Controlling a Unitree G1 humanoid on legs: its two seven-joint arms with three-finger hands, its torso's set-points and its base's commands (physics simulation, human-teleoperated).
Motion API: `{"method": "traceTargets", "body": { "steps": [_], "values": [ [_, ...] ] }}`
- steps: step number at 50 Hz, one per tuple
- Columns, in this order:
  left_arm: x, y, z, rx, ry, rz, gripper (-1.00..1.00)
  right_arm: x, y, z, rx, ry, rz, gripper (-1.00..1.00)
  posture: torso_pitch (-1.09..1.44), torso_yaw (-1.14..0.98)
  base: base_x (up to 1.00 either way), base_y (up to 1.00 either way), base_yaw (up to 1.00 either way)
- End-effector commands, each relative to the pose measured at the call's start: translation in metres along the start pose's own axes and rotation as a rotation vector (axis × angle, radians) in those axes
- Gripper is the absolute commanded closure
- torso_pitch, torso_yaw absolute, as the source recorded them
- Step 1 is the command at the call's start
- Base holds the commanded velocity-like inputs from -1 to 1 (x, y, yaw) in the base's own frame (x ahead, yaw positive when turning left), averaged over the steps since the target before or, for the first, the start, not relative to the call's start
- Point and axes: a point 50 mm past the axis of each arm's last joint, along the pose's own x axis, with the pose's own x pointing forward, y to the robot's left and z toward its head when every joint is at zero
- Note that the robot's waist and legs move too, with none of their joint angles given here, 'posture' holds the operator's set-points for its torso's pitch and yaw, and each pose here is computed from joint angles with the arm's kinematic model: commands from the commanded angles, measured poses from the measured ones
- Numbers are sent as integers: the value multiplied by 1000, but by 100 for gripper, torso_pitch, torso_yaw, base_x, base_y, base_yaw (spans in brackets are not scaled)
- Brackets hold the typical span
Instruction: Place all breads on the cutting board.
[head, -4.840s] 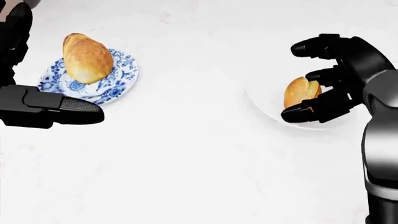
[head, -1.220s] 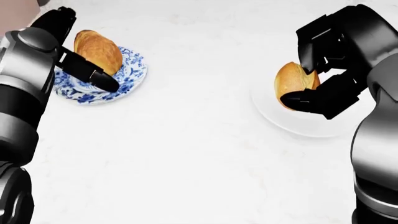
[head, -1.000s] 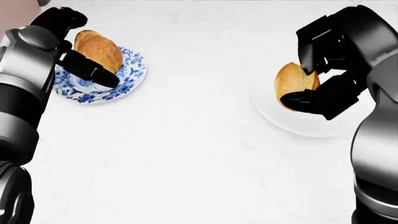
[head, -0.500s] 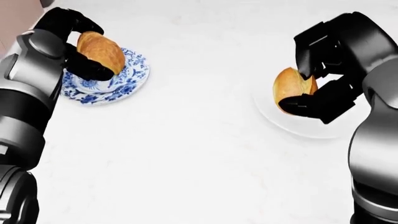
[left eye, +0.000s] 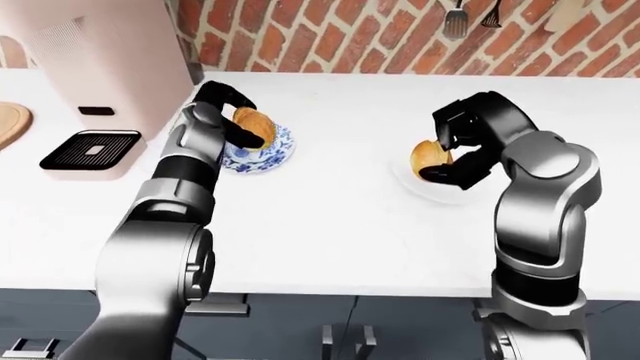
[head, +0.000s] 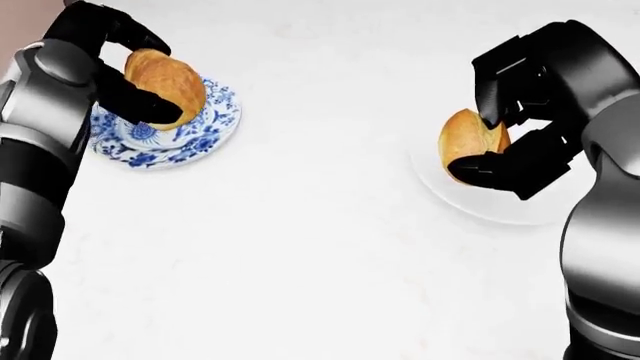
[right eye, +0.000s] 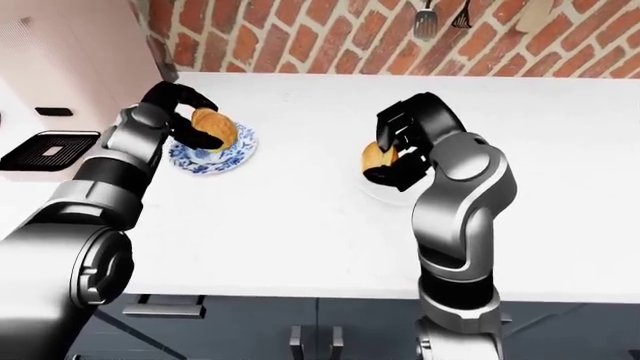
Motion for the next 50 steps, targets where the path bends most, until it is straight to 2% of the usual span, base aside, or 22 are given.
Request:
{"method": "traceTargets", "body": {
  "steps": [1,6,10,17,21,29,50],
  "values": [
    [-9,28,31,-32,-115,74,49,-7,-11,11,-16,-54,-57,100,0,0,0,0,0],
    [-13,38,38,-64,-140,76,61,-9,-12,13,-15,-55,-60,100,0,0,0,0,0],
    [-19,47,45,-88,-172,70,100,-10,-17,17,-19,-60,-64,100,0,0,0,0,0],
    [-32,63,48,-138,-214,66,100,-11,-20,24,-22,-73,-82,100,0,0,0,0,0],
    [-39,66,46,-156,-232,61,100,-11,-22,26,-25,-77,-95,100,0,0,0,0,0],
    [-47,68,46,-161,-255,64,100,-11,-20,28,-9,-72,-99,100,0,0,-25,5,0],
    [-53,65,51,-157,-277,56,100,-11,-21,29,11,-72,-106,100,0,0,-77,38,0]
  ]
}}
